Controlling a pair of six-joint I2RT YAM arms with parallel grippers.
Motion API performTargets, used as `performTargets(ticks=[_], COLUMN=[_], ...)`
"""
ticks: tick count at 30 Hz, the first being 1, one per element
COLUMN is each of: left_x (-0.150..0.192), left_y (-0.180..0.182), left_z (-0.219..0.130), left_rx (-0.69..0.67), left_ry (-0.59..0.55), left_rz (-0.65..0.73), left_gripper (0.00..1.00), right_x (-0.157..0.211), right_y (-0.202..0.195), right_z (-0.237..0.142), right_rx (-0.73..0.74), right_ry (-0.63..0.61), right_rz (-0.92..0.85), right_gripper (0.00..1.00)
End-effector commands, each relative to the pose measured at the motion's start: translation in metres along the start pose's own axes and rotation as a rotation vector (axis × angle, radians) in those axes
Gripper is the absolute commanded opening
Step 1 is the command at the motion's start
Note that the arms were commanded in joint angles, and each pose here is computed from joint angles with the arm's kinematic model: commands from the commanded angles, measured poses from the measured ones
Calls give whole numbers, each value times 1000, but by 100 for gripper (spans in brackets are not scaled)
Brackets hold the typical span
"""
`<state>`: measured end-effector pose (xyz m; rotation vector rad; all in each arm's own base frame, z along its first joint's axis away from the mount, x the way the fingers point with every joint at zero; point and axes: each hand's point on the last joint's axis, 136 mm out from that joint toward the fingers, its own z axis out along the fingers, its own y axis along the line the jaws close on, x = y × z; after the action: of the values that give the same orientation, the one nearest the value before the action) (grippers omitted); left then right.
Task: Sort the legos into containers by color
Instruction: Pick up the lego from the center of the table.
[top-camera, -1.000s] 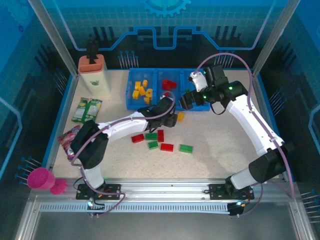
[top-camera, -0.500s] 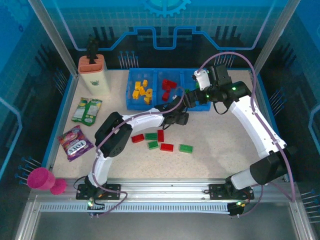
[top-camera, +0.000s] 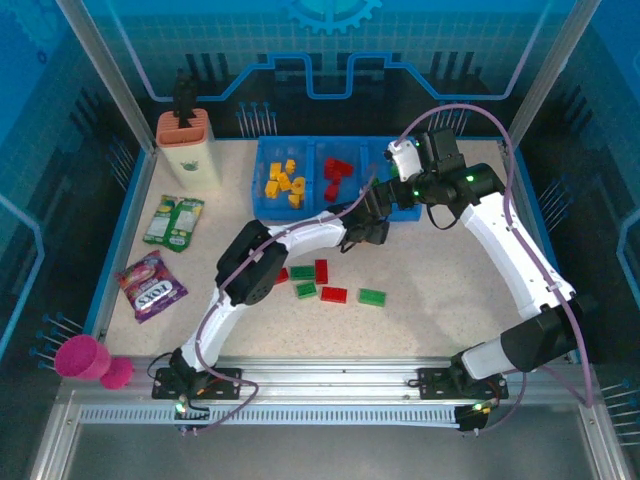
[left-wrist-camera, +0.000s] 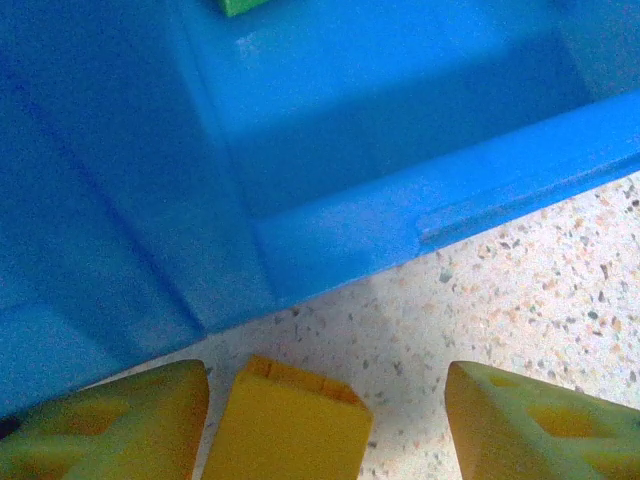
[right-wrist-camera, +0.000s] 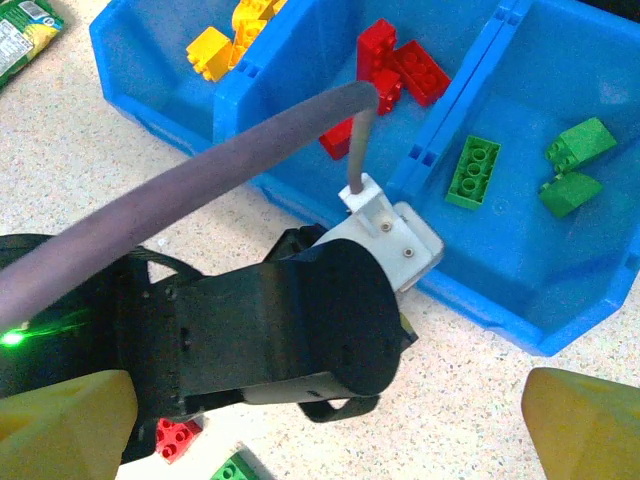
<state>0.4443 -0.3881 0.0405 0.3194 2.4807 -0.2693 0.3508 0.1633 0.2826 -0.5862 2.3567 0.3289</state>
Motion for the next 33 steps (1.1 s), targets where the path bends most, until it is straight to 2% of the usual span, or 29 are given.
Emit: performTargets(ticks=[1,5,9,15,19,23,26,29,33], left_x=[11,15,26,36,41,44,47,39,10], left_y=[0,3,6,9,11,16,23,38,65], left_z=[10,15,21,22,15,-15,-51,-93,-144], left_rx=[-34,-48,-54,-52,-50,-32,-21,-43,-90], left_ry=[39,53,88,109,135,133,133,74,-49], left_rz=[42,48,45,38,50,48,38,32,3], left_gripper=[65,62,54,34,25,22,22,21,21], right_x=[-6,-5,-5,-5,-5,-3,-2,0,2], right_y=[10,11,10,9,8,5,4,5,6], right_z=[-13,-11,-10,-7,-7,-5,-3,-1,1], right_rx=[-29,-32,-29,-24,-19,-6,-3,-9,-17], right_ry=[-38,-36,-35,-28,-26,-23,-17,-12,-10], right_rz=[-23,-22,-20,-17,-18,-18,-17,-19,-19], right_gripper=[100,100,100,100,100,100,100,100,100])
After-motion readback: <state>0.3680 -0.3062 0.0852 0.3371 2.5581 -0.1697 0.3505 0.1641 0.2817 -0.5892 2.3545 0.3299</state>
